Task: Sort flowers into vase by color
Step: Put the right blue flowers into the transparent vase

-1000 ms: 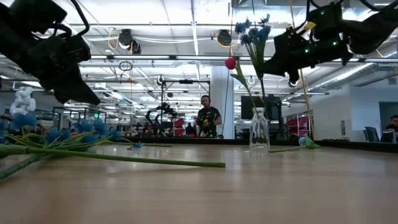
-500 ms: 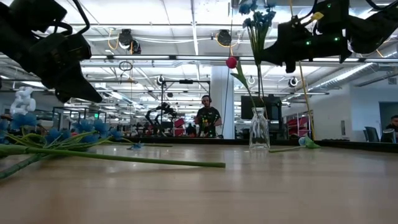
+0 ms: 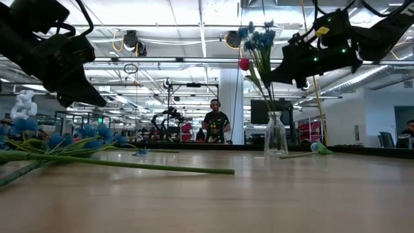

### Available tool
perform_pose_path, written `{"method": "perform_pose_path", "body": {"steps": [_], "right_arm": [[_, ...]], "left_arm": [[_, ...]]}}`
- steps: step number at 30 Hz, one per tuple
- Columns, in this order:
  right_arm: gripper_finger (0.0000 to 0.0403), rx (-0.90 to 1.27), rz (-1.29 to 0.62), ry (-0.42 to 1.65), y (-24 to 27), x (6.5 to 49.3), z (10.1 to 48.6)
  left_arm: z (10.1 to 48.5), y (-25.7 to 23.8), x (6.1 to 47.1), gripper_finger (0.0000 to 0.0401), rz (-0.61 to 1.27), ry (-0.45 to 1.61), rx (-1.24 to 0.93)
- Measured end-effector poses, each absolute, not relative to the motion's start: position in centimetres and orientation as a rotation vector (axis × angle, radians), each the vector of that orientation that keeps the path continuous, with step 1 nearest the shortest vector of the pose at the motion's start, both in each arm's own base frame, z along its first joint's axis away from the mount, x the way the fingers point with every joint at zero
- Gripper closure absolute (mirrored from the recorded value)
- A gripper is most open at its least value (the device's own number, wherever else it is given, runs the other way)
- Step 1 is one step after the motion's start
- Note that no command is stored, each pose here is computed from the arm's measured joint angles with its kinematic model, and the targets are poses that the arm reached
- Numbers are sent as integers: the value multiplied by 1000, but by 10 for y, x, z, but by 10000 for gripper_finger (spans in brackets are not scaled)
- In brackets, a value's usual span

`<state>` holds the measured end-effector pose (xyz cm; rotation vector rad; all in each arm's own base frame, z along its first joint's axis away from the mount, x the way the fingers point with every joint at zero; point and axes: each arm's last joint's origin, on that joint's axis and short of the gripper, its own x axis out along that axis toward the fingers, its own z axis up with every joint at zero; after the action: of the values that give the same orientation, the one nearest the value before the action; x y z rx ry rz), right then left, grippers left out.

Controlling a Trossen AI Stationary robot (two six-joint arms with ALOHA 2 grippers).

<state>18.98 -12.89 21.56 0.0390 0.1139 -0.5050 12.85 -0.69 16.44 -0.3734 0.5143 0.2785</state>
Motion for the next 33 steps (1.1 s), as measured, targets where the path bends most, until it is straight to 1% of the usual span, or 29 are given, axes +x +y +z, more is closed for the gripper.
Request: {"method": "perform_pose_path", "body": {"steps": [4,8,15,21,26,33], "right_arm": [[402,46,-504,146,-132,194,207],[402,56,-498,135,-134,197,202],[402,53,-522,4,-122,174,177],[401,62,-525,48,-119,169,167],[377,79,-535,93,-120,169,163],[334,79,-533,91,-120,169,163]], "left_arm": [[164,-7,129,397,279,514,-375],[164,-7,129,397,279,514,-376],[165,-7,129,397,277,506,-378],[166,-7,129,397,274,499,-376],[166,-7,129,397,279,498,-374],[166,-7,129,397,279,498,-374]]}}
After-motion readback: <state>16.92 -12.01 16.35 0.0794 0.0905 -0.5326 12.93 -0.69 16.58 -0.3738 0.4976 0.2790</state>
